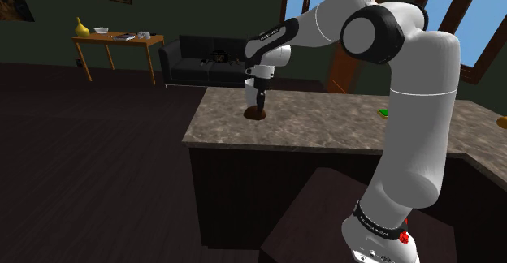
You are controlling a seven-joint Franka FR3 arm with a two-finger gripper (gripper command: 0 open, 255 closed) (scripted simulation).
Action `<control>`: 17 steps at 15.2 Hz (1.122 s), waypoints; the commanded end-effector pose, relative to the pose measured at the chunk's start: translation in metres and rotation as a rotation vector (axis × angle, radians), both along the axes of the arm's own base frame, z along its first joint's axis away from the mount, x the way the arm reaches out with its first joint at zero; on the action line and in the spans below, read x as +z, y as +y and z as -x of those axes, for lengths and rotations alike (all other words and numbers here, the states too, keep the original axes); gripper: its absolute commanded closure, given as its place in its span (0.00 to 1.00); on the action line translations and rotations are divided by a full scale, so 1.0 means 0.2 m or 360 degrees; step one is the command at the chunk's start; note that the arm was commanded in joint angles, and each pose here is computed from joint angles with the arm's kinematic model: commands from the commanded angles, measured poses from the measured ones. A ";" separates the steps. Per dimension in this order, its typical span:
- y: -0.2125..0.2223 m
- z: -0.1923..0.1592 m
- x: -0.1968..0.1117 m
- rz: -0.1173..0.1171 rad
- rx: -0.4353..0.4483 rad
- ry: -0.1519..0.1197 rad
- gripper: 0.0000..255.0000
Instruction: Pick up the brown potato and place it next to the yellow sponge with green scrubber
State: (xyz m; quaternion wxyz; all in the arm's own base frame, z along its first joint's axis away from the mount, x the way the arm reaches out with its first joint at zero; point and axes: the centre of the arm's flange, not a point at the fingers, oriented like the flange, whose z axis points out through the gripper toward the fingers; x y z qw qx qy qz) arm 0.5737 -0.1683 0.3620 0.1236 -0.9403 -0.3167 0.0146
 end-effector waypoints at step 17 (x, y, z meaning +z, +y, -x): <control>0.00 0.00 0.47 0.0000 0.0000 0.0001 1.00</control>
